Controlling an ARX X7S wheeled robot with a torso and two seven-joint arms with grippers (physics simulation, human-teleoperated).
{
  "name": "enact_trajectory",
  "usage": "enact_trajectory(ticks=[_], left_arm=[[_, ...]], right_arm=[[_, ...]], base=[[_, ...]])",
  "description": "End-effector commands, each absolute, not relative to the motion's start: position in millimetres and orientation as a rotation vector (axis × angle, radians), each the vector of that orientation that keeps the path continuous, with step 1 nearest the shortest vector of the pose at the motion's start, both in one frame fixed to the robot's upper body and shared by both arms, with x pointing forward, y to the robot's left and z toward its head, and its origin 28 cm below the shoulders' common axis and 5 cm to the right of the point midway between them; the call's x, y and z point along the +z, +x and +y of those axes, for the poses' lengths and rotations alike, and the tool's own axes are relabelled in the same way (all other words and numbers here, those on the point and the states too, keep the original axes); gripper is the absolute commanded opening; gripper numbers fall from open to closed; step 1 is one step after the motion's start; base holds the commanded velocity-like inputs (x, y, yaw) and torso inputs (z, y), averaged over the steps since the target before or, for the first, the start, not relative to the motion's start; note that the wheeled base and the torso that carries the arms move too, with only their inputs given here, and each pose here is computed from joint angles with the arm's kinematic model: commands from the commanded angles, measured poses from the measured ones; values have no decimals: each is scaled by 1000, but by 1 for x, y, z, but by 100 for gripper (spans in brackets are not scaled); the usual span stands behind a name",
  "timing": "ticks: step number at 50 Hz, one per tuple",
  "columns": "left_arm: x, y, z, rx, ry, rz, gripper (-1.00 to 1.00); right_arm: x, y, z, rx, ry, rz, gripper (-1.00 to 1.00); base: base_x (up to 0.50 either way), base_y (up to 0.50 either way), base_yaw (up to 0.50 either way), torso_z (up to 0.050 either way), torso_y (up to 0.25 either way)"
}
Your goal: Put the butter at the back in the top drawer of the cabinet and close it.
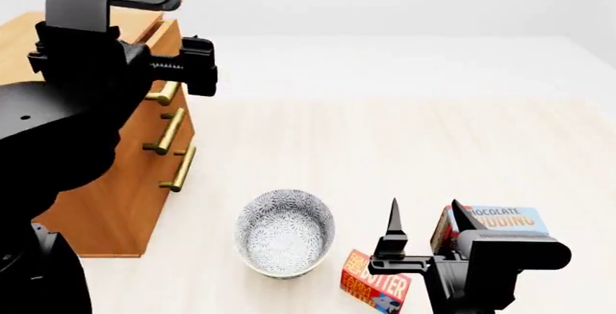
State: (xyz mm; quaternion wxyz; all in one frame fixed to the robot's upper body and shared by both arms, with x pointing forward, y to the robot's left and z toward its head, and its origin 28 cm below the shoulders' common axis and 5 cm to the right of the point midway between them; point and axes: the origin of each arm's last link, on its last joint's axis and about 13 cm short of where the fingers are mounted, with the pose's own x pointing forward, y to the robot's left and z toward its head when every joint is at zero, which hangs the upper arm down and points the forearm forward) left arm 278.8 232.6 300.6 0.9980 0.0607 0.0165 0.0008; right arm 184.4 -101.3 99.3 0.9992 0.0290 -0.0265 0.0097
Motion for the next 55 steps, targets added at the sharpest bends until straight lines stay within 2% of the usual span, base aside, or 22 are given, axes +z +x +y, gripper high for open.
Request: enact_trajectory(ticks=[1, 31, 55], left_arm=[[324, 302, 235, 62, 197, 148, 100], [354, 340, 238, 66, 261, 370, 100], [348, 357, 241, 110, 272, 482, 100]], right_arm=[[100, 184, -102, 21, 59, -53, 100], [104, 184, -103, 24, 52, -54, 100], [104, 183, -102, 28, 53, -56, 100]], base=[[0, 0, 0, 0, 0], [0, 0, 0, 0, 0], [0, 0, 0, 0, 0]])
